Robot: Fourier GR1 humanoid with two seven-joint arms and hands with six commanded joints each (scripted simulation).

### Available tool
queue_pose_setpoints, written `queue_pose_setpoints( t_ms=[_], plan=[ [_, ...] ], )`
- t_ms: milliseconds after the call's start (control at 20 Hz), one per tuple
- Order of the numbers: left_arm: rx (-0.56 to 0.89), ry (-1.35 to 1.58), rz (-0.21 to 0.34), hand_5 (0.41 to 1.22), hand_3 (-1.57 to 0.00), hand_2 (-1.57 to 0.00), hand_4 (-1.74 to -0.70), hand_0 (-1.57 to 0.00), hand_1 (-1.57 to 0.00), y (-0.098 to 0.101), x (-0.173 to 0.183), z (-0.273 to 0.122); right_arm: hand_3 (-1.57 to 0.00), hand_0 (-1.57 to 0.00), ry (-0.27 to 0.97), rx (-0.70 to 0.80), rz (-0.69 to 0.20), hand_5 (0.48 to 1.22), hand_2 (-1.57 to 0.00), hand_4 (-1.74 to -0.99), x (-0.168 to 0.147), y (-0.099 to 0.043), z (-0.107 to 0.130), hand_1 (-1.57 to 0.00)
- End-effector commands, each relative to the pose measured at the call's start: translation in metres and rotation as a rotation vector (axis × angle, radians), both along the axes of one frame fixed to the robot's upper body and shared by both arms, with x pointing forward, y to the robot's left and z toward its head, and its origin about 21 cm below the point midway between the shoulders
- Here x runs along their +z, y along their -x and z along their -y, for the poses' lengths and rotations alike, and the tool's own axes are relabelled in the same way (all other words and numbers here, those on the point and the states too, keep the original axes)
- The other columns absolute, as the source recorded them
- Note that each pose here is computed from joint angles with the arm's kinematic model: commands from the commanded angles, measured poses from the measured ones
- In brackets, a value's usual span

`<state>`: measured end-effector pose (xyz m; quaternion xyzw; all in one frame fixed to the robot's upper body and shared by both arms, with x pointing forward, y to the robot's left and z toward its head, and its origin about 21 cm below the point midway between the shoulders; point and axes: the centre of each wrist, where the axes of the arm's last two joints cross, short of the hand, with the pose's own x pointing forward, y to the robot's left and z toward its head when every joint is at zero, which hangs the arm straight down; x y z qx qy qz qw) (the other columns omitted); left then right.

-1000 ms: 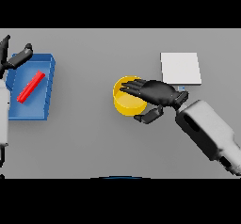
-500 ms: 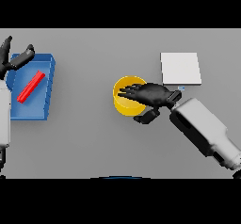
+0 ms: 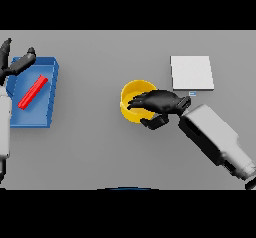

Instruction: Pick up the red beaker and tilt it to pour out 1 green nut into yellow bowl. Pick up the yellow bowl and place it on the metallic measuring scale.

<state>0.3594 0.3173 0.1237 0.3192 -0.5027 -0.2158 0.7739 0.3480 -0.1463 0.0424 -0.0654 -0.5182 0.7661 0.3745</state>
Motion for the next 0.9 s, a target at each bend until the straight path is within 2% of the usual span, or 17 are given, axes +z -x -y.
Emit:
queue_pose_setpoints(
  t_ms=[0,50,150,200,350,550,750,850],
  plan=[
    [0.004,0.000,-0.009,0.729,0.00,0.00,-0.79,0.00,0.00,0.000,-0.002,0.000,-0.33,-0.32,0.009,0.004,0.001,0.944,-0.29,-1.436,0.003,-0.001,0.001,-0.26],
    [0.005,0.000,-0.007,0.729,0.00,0.00,-0.79,0.00,0.00,-0.001,0.000,0.001,-0.42,-0.47,0.020,-0.002,0.009,0.999,-0.38,-1.479,0.000,0.001,-0.001,-0.38],
    [0.007,-0.007,-0.010,0.732,0.00,0.00,-0.79,0.00,0.00,-0.001,-0.002,-0.002,-0.83,-0.78,0.020,0.012,0.010,1.079,-0.59,-1.469,-0.002,0.002,0.000,-0.65],
    [0.006,0.001,-0.006,0.733,0.00,0.00,-0.79,0.00,0.00,-0.001,-0.001,-0.004,-0.98,-0.94,0.024,0.011,-0.002,1.108,-0.79,-1.521,0.000,0.001,-0.001,-0.81],
    [0.004,-0.008,-0.002,0.735,0.00,0.00,-0.79,0.00,0.00,-0.004,-0.005,-0.002,-1.05,-1.25,0.027,0.014,-0.005,1.163,-1.17,-1.621,0.002,0.003,-0.003,-1.18],
    [0.001,-0.003,0.004,0.727,0.00,0.00,-0.79,0.00,0.00,-0.001,-0.004,-0.003,-1.15,-1.44,0.046,-0.003,0.007,1.197,-1.41,-1.683,0.009,0.001,0.002,-1.41],
    [-0.004,-0.010,0.007,0.727,0.00,0.00,-0.78,0.00,0.00,-0.001,-0.003,-0.003,-1.35,-1.52,0.023,-0.005,0.015,1.211,-1.50,-1.711,0.030,0.000,0.007,-1.51],
    [-0.002,-0.013,0.003,0.729,0.00,0.00,-0.78,0.00,0.00,-0.002,0.000,-0.002,-1.36,-1.54,0.014,-0.031,0.015,1.215,-1.53,-1.717,0.038,0.000,0.008,-1.53]
  ],
)
